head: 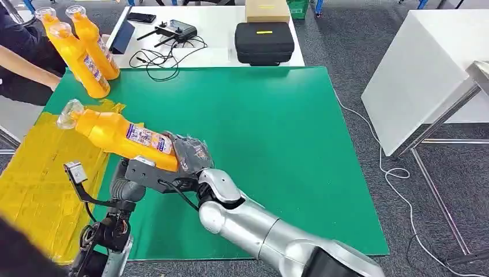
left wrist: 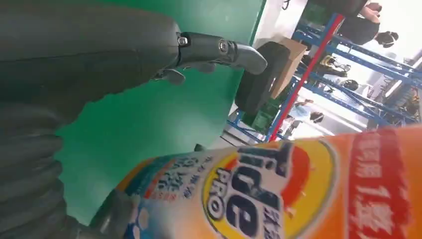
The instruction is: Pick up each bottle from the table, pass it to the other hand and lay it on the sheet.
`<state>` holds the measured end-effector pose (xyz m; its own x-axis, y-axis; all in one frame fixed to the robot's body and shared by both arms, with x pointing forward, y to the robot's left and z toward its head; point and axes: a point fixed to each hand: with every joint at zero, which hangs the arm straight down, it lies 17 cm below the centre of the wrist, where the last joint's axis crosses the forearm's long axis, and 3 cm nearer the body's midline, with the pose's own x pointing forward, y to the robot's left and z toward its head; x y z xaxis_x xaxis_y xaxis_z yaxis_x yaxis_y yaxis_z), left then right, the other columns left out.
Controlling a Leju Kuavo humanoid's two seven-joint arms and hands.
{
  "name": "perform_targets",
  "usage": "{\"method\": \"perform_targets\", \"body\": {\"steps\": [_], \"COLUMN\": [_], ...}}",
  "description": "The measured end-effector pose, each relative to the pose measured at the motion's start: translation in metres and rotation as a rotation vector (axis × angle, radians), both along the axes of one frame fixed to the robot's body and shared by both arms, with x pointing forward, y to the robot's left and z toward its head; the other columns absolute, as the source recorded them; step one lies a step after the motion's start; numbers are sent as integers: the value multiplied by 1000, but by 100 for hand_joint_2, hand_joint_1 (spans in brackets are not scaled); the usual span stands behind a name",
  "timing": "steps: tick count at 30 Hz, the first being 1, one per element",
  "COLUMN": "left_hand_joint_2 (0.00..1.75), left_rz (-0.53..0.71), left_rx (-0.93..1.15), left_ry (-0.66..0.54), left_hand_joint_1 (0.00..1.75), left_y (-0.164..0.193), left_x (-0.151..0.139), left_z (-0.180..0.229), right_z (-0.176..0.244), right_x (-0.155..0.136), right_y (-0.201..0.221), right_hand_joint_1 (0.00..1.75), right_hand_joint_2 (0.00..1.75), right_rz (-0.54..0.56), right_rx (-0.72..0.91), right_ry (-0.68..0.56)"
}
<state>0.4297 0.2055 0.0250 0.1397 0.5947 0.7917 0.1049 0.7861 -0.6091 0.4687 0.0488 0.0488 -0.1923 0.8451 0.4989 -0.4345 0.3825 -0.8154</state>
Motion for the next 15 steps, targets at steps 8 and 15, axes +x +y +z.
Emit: {"method": "perform_targets", "body": {"steps": [8,15], "left_hand_joint_2": [175,175], "left_rz": [-2,-1], "left_rx": [-3,-3], "left_ry": [-24,-43], "left_hand_joint_1": [0,0], "left_y": [-1,-2], "left_x": [1,3], "left_z": [10,17], "right_z": [-5,-1], "right_x": [3,11], "right_y": [-8,-15], "right_hand_joint_1": [175,175], "right_hand_joint_2": [175,175], "right_rz": [-6,-14], "right_rx": [-8,-17], "right_ry": [-2,-35]}}
